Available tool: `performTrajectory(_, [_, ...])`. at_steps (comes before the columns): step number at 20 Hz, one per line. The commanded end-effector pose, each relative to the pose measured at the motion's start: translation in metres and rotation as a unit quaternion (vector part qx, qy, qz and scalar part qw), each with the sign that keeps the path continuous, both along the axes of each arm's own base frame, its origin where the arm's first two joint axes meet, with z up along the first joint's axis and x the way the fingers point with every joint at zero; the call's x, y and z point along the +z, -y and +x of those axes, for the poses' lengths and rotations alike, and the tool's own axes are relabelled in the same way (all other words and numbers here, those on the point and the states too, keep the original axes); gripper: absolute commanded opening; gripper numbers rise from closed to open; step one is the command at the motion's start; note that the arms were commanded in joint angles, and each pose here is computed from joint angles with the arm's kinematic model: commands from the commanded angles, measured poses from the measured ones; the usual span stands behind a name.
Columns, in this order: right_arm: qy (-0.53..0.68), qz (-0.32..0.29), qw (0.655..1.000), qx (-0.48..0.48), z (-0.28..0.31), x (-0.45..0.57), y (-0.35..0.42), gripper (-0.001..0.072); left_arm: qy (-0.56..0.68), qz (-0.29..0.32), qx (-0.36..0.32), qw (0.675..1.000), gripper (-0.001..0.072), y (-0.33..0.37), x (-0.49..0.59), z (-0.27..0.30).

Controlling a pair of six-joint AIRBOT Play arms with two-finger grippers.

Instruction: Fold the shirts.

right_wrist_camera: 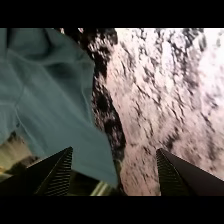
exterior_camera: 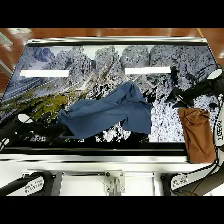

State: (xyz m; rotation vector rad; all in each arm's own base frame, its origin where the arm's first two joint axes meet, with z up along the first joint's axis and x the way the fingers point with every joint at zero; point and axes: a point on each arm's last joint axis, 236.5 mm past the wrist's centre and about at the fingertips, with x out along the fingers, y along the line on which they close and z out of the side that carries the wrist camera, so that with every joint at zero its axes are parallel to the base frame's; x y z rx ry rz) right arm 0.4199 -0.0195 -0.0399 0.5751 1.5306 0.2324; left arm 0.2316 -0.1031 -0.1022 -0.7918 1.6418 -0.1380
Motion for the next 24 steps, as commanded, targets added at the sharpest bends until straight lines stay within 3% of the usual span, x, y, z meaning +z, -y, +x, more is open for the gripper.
performTrajectory(1, [0.027,-0.002,1.0,-0.016,0.015,-0.009,-0.007,0.0641,0.018,0.008,0.028,0.999,0.0708,0.012,-0.015,0.008])
performTrajectory(3, [0.041,-0.008,0.999,-0.009,0.024,-0.013,-0.019,0.0641,0.025,0.018,0.058,0.998,0.0705,0.015,-0.022,0.021])
performTrajectory(4, [0.044,-0.01,0.999,-0.004,0.028,-0.017,-0.026,0.0641,0.03,0.021,0.066,0.997,0.0655,0.017,-0.026,0.025])
performTrajectory(7, [0.036,-0.012,0.999,0.02,0.032,-0.042,-0.053,0.0643,0.028,0.024,0.063,0.997,0.0152,0.018,-0.03,0.025])
performTrajectory(9, [0.037,-0.015,0.999,0.036,0.036,-0.058,-0.07,0.0643,0.04,0.017,0.034,0.998,0.0067,0.022,-0.024,0.023])
performTrajectory(12, [0.056,-0.023,0.995,0.075,0.042,-0.076,-0.089,0.0642,0.068,0.004,0.001,0.998,0.0038,0.028,-0.003,0.026])
performTrajectory(17, [0.11,-0.048,0.991,0.056,0.071,-0.078,-0.089,0.0642,0.142,0.002,0.001,0.99,0.0037,0.028,0.04,0.041])
performTrajectory(22, [0.114,-0.054,0.987,0.105,0.062,-0.08,-0.09,0.0639,0.183,-0.004,0.011,0.983,0.0037,0.03,0.066,0.047])
performTrajectory(23, [0.112,-0.056,0.986,0.112,0.06,-0.081,-0.093,0.0599,0.186,-0.007,0.013,0.982,0.0037,0.031,0.069,0.047])
performTrajectory(24, [0.111,-0.057,0.985,0.12,0.058,-0.081,-0.098,0.0442,0.188,-0.01,0.014,0.982,0.0037,0.032,0.071,0.048])
